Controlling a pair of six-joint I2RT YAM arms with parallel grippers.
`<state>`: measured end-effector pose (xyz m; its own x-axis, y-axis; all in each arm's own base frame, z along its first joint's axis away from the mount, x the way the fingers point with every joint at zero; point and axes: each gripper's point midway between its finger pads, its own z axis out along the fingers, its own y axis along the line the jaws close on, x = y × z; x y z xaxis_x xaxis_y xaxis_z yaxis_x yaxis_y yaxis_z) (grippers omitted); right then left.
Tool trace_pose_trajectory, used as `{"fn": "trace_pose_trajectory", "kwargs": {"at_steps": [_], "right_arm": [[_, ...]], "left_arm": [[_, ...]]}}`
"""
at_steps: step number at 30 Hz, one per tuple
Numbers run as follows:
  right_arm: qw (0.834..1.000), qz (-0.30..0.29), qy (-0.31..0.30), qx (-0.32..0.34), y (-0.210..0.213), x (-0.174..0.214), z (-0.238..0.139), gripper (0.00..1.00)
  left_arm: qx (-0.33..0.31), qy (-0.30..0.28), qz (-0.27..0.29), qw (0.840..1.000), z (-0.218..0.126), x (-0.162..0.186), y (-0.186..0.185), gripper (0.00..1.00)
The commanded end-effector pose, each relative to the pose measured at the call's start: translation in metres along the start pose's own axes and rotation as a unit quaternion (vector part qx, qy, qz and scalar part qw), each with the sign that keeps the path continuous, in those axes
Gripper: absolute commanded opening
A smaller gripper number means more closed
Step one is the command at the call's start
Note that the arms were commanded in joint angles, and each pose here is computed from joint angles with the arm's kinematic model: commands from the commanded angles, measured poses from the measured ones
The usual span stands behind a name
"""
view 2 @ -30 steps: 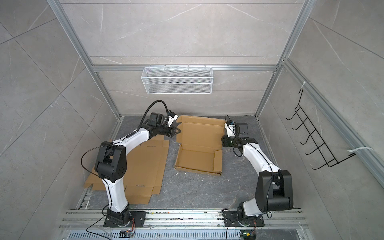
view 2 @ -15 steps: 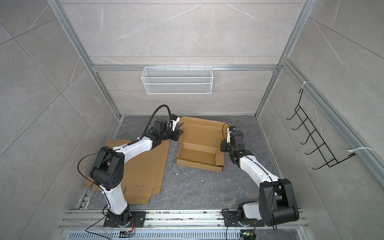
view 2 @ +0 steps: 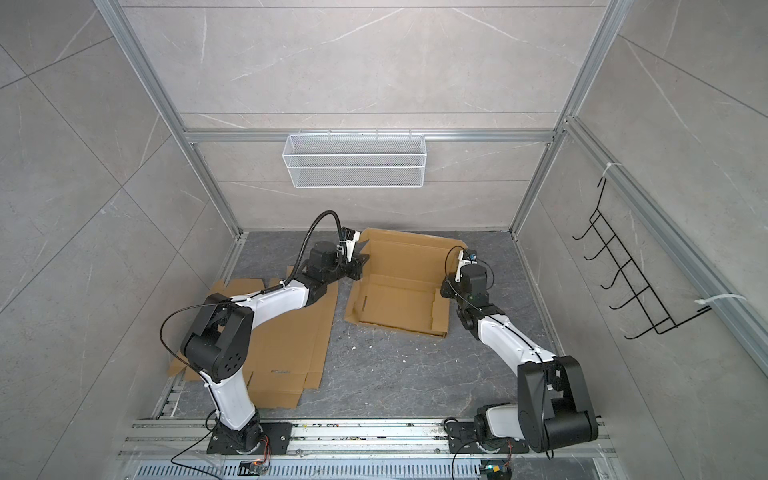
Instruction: Fold the paper box
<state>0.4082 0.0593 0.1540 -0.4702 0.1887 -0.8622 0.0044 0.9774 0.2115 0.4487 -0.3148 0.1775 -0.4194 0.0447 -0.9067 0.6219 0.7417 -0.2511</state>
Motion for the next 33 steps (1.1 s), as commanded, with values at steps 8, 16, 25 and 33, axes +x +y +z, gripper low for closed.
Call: {"fn": "trace_pose_trajectory", "kwargs": {"at_steps": [8, 16, 25, 33], "right_arm": [[1.000, -0.013, 0.010, -0.026, 0.019, 0.014, 0.002, 0.06], [0.996, -0.032, 0.080, -0.015, 0.010, 0.017, -0.006, 0.38], [0.980, 0.054, 0.178, -0.069, -0.004, 0.046, -0.044, 0.78], [0.957, 0.110, 0.264, -0.042, -0.012, 0.095, -0.060, 0.81]], "left_arm": [[0.047, -0.017, 0.010, 0.999, 0.003, -0.010, -0.040, 0.00], [0.015, 0.026, -0.016, 0.999, -0.010, -0.005, -0.009, 0.00], [0.002, 0.035, 0.006, 0.999, -0.017, -0.002, -0.006, 0.00], [0.001, 0.036, 0.008, 0.999, -0.015, 0.000, -0.004, 0.00]]}}
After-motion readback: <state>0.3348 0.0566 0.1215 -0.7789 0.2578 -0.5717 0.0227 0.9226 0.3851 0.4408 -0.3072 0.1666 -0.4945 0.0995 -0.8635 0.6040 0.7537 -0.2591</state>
